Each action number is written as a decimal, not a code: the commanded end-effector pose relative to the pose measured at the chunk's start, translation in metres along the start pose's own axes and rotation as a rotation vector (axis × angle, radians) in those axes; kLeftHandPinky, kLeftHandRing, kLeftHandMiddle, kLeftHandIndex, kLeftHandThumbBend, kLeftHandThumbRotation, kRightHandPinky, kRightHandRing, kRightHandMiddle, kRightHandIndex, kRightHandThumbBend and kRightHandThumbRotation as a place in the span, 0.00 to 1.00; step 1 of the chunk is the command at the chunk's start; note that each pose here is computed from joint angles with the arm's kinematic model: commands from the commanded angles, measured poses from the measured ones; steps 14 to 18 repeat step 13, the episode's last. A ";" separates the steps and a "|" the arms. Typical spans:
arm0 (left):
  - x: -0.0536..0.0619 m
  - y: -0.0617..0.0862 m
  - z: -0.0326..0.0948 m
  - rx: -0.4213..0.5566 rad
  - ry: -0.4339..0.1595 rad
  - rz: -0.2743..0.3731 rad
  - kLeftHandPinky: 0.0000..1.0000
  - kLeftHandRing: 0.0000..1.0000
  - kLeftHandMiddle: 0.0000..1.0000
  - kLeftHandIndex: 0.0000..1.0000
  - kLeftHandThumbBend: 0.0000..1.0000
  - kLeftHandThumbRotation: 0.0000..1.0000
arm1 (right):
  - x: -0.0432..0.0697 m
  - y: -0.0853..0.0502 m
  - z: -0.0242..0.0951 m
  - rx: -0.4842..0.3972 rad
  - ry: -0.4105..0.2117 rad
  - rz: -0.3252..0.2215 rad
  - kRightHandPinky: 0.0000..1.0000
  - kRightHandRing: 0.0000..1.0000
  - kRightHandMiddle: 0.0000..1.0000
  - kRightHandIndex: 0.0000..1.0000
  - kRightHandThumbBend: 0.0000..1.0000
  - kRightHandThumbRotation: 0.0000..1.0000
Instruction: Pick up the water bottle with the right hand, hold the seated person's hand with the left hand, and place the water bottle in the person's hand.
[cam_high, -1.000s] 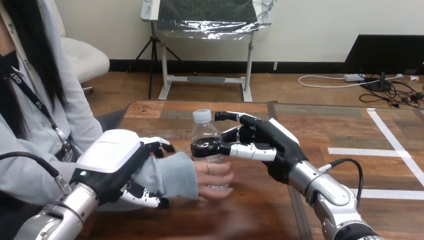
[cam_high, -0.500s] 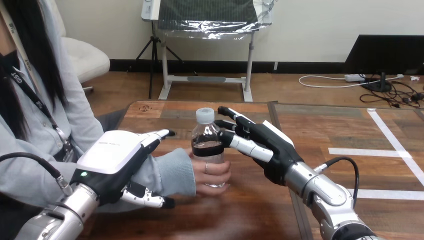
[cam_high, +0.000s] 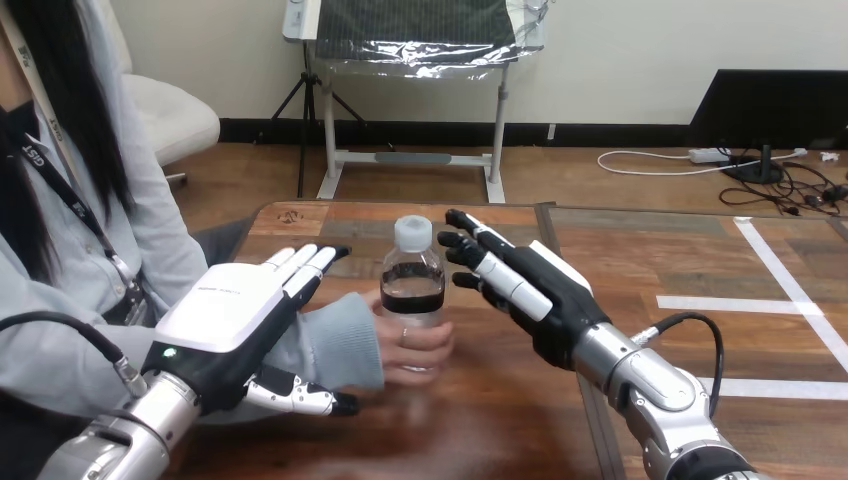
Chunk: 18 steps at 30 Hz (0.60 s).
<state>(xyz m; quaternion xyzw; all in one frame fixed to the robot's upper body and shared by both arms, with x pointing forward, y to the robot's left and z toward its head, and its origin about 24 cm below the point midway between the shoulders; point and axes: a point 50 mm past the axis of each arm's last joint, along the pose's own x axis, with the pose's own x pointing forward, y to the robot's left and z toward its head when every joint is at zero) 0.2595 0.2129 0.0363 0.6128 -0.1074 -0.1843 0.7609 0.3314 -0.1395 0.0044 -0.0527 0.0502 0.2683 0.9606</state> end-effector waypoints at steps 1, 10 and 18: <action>0.006 0.006 0.004 0.002 -0.018 0.048 0.91 0.99 1.00 1.00 1.00 0.58 | 0.007 -0.015 0.027 -0.062 -0.096 -0.035 0.94 0.97 0.96 1.00 1.00 0.81; 0.000 -0.002 0.005 -0.042 -0.020 0.070 0.93 1.00 1.00 1.00 1.00 0.60 | 0.003 -0.019 0.024 -0.042 -0.094 -0.051 0.94 0.97 0.96 1.00 1.00 0.82; -0.002 -0.003 0.006 -0.062 -0.023 0.082 0.94 1.00 1.00 1.00 1.00 0.61 | 0.002 -0.020 0.023 -0.034 -0.095 -0.056 0.94 0.97 0.96 1.00 1.00 0.82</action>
